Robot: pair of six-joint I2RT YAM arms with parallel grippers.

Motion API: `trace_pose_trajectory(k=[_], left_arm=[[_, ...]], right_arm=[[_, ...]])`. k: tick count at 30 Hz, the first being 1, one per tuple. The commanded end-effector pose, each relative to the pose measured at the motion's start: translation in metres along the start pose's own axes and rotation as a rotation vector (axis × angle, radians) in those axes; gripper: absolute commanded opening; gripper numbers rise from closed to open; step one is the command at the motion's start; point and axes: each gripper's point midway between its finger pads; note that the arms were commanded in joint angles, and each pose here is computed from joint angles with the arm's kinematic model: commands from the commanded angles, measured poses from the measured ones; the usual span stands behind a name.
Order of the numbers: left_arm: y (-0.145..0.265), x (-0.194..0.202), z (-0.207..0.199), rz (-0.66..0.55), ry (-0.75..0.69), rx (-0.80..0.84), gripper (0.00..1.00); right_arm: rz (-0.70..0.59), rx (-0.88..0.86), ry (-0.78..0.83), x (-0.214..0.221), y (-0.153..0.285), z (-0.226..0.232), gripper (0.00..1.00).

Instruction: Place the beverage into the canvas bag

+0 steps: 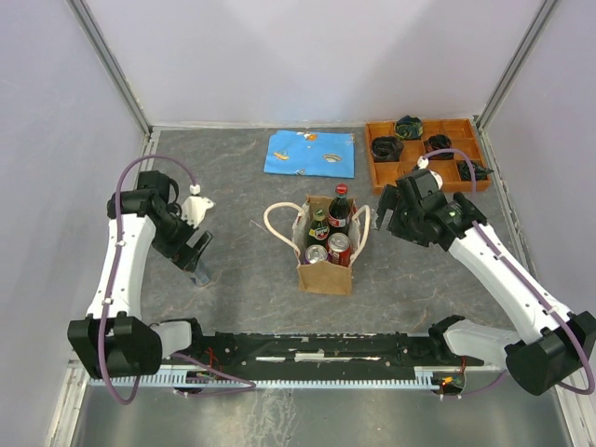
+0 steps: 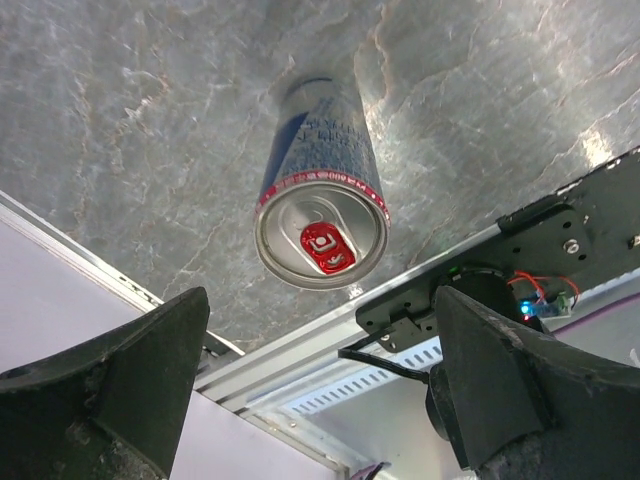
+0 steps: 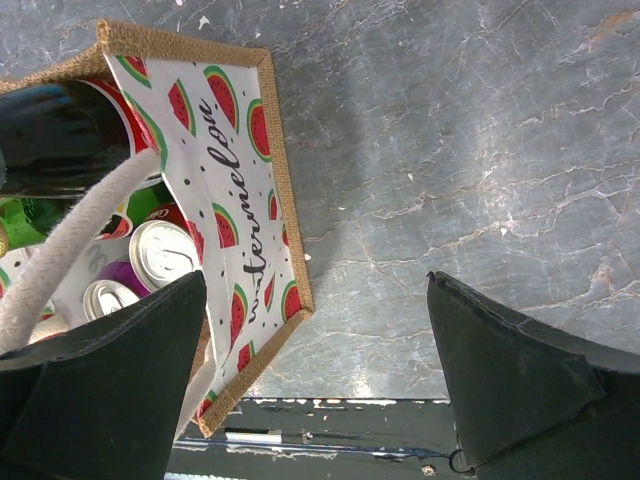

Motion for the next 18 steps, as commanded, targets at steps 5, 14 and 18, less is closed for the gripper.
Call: trace_pose_trajectory(k=[5,14,18], left_arm=[[-0.015,0.012,0.005,0.003,-0.077,-0.028,0.99],[-0.042,0.006,0.010,-0.022,-0.053,-0.029,1.00],[-0.049,0.005,0.014,-0.016,-0.053,-0.033,0.97]], right_arm=[[-0.028,-0.023,-0.009,-0.004,0.003,0.002,0.99],[-0.029,-0.016,-0.013,-0.002,0.006,-0.002,0.99],[-0.030,-0.016,-0.017,-0.002,0.007,-0.002,0.99]])
Point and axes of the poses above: each gripper's point midway between its finger pads, its own y axis back along the fingers, its own z axis along the line the jaws close on, x = y × z, and after that the axes turned 2 degrees about y, right-handed
